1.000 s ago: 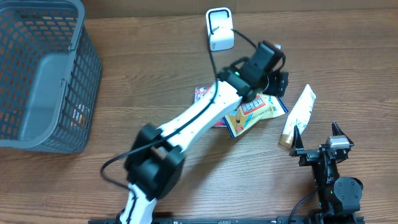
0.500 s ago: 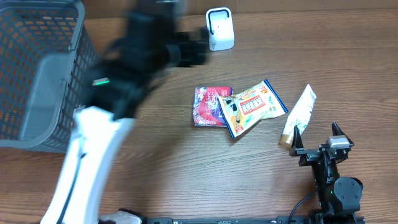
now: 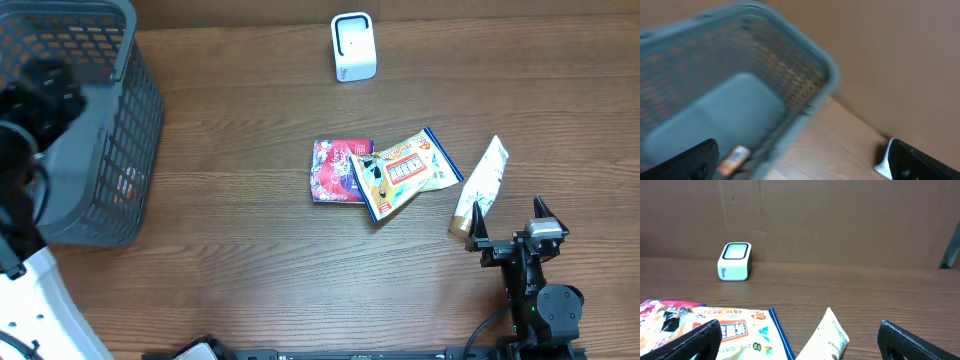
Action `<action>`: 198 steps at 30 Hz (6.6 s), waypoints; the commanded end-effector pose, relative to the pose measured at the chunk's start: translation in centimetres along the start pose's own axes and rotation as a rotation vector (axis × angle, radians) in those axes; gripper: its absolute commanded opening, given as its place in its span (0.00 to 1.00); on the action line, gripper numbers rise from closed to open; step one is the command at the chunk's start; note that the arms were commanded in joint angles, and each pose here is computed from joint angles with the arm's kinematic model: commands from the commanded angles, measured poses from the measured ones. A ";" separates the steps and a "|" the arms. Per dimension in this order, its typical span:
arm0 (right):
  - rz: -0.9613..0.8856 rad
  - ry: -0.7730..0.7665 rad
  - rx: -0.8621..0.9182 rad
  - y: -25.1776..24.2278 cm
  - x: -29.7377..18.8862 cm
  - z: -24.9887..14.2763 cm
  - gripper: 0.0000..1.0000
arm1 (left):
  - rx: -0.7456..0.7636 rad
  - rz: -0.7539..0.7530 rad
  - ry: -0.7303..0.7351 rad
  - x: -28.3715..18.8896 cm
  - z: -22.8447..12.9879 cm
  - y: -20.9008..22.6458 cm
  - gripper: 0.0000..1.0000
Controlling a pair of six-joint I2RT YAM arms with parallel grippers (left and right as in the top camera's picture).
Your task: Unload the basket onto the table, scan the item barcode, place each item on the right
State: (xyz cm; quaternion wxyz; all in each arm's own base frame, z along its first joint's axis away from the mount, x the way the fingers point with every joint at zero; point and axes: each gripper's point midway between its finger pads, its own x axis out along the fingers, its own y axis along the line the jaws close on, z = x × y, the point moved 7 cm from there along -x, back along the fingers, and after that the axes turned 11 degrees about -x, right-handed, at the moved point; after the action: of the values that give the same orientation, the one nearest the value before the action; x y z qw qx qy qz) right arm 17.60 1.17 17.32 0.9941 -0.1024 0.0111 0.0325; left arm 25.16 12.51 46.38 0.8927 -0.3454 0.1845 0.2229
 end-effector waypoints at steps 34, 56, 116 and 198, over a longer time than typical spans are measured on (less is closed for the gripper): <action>-0.001 -0.005 0.004 0.0 0.0 -0.2 1.00 | -0.113 0.627 0.672 20.6 -7.4 18.3 1.00; -0.001 -0.005 0.004 0.0 0.0 -0.2 1.00 | -0.088 0.461 1.037 25.4 -14.3 20.7 0.82; -0.001 -0.005 0.004 0.0 0.0 -0.2 1.00 | 0.040 -0.129 0.411 5.1 2.5 0.6 0.04; -0.001 -0.005 0.004 0.0 0.0 -0.2 1.00 | 0.686 0.165 1.142 14.9 -33.7 -14.4 0.93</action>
State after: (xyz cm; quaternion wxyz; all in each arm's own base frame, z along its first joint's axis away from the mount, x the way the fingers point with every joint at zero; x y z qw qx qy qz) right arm 17.60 1.17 17.32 0.9941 -0.1024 0.0111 0.0327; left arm 39.51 -16.82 25.83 0.7096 -0.1176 0.6942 -0.0259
